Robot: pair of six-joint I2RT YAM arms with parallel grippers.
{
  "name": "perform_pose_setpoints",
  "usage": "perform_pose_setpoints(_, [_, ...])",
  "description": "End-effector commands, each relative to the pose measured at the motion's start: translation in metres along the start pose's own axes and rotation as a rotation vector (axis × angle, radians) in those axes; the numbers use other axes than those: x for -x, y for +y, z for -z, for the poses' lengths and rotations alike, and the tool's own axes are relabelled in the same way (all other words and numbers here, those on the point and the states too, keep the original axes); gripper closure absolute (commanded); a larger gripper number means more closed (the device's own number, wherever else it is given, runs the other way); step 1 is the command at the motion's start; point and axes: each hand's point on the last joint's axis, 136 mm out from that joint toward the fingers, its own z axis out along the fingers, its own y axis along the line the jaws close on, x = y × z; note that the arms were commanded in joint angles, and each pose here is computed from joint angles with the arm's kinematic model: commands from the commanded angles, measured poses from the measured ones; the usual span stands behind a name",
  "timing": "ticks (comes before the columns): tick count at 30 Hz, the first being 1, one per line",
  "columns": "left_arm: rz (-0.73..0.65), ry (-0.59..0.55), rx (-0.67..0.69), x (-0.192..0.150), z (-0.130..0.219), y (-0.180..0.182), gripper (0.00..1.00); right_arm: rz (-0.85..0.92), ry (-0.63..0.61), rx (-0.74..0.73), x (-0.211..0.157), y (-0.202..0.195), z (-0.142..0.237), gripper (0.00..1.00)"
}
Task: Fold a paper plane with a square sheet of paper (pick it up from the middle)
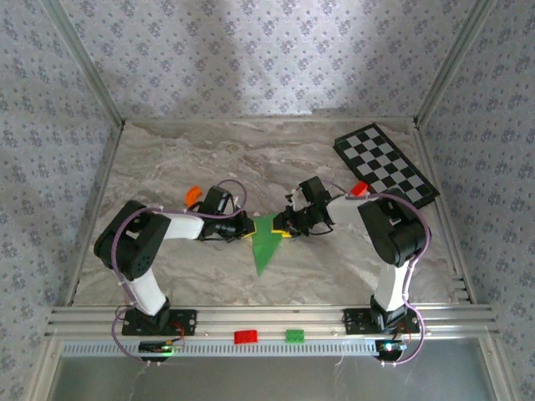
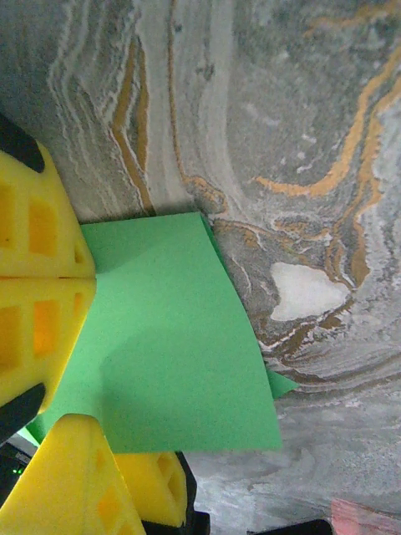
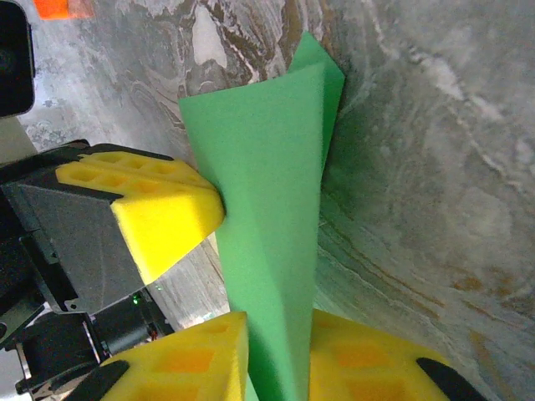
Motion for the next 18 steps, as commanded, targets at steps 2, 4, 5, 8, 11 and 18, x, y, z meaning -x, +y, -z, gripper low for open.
perform_pose_setpoints(2, [0.023, 0.087, 0.050, -0.021, -0.009, 0.017, 0.92, 0.010, 0.027, 0.016, 0.001, 0.004, -0.002, 0.80])
perform_pose_setpoints(4, [0.016, 0.083, 0.041, -0.019, -0.008, 0.013, 0.92, 0.008, 0.028, 0.018, 0.000, 0.003, -0.002, 0.84])
perform_pose_setpoints(5, [0.015, 0.079, 0.038, -0.019, -0.007, 0.012, 0.92, 0.008, 0.024, 0.018, 0.001, 0.004, -0.001, 0.85])
perform_pose_setpoints(8, [-0.015, 0.041, 0.008, -0.012, 0.002, -0.002, 0.88, 0.010, 0.001, 0.031, 0.002, 0.011, 0.004, 0.91])
perform_pose_setpoints(11, [-0.052, -0.026, 0.005, -0.003, 0.019, -0.015, 0.78, -0.013, -0.071, 0.016, 0.009, 0.013, 0.013, 0.98])
perform_pose_setpoints(18, [-0.294, -0.174, 0.145, -0.009, 0.055, -0.026, 0.62, -0.238, -0.406, 0.061, 0.036, 0.008, 0.036, 1.00])
